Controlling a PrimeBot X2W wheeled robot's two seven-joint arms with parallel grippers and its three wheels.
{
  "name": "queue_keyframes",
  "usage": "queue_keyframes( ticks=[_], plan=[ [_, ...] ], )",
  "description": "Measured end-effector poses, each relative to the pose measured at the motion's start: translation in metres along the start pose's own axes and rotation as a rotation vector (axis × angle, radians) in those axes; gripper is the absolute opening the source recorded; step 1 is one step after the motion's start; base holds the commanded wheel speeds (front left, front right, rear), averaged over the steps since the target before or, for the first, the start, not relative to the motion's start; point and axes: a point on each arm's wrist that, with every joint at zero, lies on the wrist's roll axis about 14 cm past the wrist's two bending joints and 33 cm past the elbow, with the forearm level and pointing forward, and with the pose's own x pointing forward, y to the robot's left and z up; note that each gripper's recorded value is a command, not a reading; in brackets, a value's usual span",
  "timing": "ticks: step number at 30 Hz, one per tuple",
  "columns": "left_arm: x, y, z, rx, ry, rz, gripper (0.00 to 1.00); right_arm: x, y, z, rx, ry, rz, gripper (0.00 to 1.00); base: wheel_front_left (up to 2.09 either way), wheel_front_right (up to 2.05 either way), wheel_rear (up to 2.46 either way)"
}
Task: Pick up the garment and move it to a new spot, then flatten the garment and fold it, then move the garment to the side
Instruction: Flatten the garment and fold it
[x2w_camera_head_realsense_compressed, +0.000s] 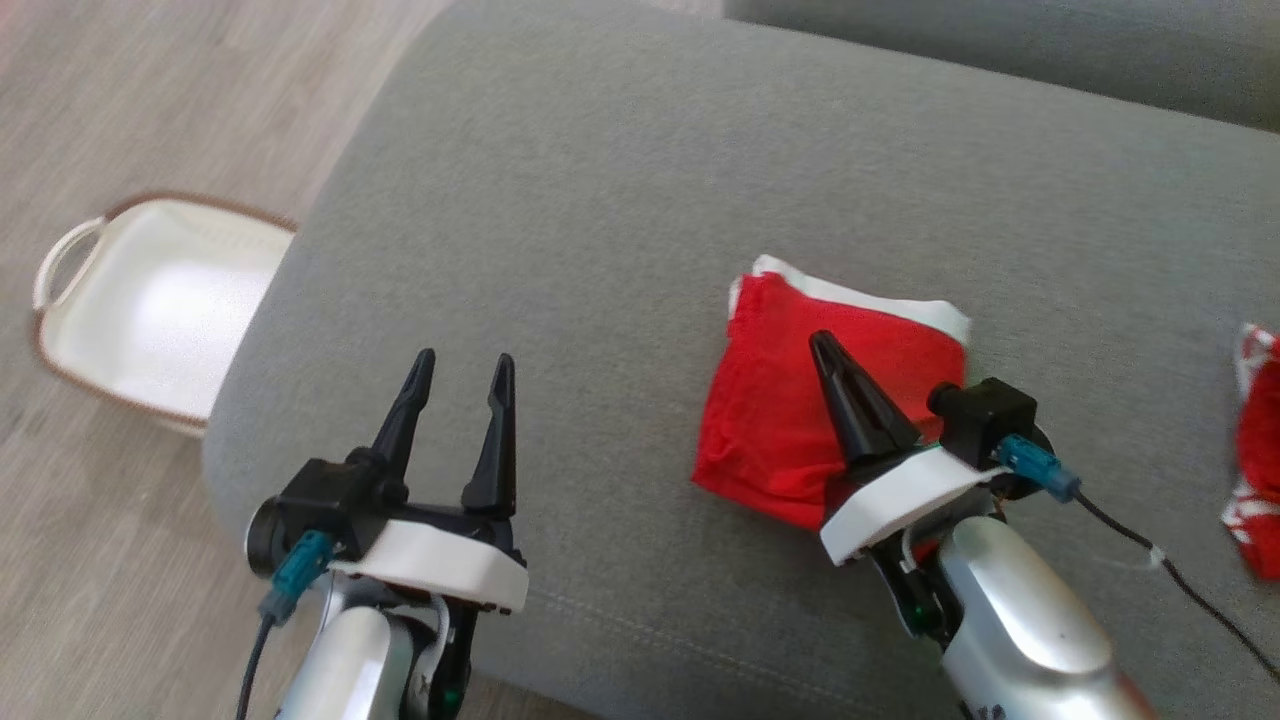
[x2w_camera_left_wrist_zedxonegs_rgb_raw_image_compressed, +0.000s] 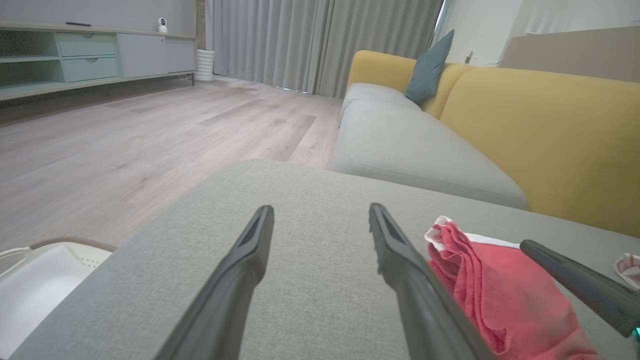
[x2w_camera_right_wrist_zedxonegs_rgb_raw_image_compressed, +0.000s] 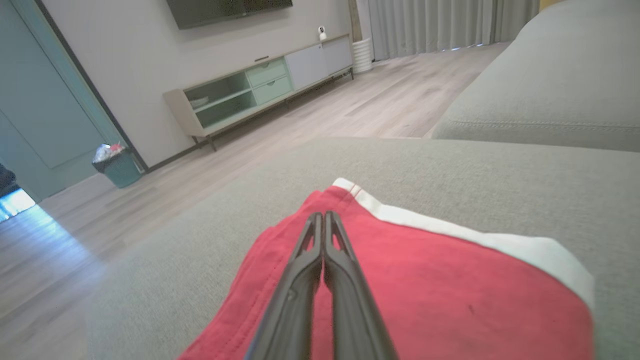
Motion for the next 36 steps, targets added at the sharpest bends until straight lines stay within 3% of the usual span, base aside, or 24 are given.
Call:
queue_keyframes(
  ticks=[11, 17, 21, 27, 36],
  plan=[
    [0.000, 0.022, -0.007, 0.027, 0.030, 0.068, 1.00, 0.018, -0.006, -0.064, -0.027, 0.207, 0.028, 0.00, 0.00, 0.00, 0.00],
    [0.002, 0.020, -0.007, 0.024, 0.031, 0.063, 1.00, 0.015, -0.010, -0.077, -0.051, 0.264, 0.030, 0.00, 0.00, 0.00, 0.00],
    [0.005, 0.017, -0.006, 0.020, 0.022, 0.053, 1.00, 0.015, -0.013, -0.063, -0.040, 0.226, 0.014, 0.00, 0.00, 0.00, 0.00],
    [0.017, -0.002, 0.004, 0.004, -0.017, -0.008, 1.00, 0.014, -0.024, -0.002, -0.023, 0.037, -0.035, 0.00, 0.00, 0.00, 0.00],
    [0.029, -0.040, 0.017, -0.015, -0.068, -0.123, 1.00, -0.034, -0.062, 0.050, -0.038, -0.136, -0.200, 0.00, 0.00, 0.00, 0.00]
  ],
)
